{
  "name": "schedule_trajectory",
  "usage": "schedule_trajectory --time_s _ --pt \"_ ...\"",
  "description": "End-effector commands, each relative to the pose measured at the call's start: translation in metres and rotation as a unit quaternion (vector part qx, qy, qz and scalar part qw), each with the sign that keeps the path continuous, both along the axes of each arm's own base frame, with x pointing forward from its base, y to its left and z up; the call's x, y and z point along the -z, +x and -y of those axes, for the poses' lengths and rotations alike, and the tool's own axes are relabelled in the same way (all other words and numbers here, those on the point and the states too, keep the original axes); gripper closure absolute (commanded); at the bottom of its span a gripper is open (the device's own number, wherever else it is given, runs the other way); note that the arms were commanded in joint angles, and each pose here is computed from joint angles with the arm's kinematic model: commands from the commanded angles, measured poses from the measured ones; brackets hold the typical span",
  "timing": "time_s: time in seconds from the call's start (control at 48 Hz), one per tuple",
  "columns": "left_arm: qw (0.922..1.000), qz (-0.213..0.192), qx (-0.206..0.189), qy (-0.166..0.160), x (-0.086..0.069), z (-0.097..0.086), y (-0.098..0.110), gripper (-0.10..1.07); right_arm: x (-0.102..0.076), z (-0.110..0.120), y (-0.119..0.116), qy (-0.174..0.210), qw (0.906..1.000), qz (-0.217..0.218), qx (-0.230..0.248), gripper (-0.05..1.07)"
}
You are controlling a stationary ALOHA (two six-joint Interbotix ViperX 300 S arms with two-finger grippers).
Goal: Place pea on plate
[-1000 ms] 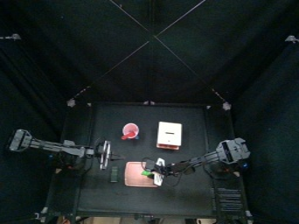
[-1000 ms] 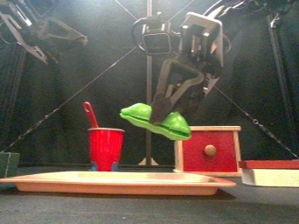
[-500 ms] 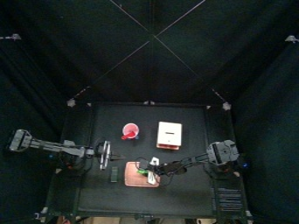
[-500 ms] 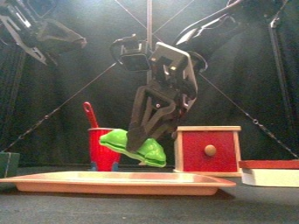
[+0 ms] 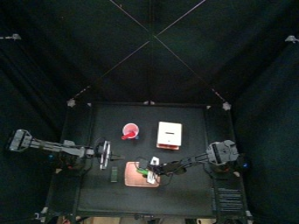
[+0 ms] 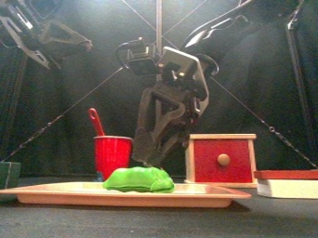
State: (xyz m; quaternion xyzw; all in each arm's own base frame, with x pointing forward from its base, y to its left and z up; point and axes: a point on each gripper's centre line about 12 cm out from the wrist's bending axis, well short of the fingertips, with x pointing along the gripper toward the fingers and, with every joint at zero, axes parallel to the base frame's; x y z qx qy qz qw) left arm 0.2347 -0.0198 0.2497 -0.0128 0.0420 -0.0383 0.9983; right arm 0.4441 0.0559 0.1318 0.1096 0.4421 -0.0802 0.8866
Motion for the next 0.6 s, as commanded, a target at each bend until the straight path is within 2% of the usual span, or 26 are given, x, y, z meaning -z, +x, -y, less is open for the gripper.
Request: schedule_trajectory --time_s 0.0,0.583 --pt "0.9999 0.012 0.0 0.0 -0.0068 0.0002 0.0024 1.0 -0.0176 -0.0009 0.0045 0.001 0.9998 0.018 0.001 0.14" --pt "0.9999 0.014 0.0 0.0 -0.0076 0.0002 0.0026 1.0 -0.0242 -0.0006 0.0022 -0.002 0.9998 0.02 0.0 0.15"
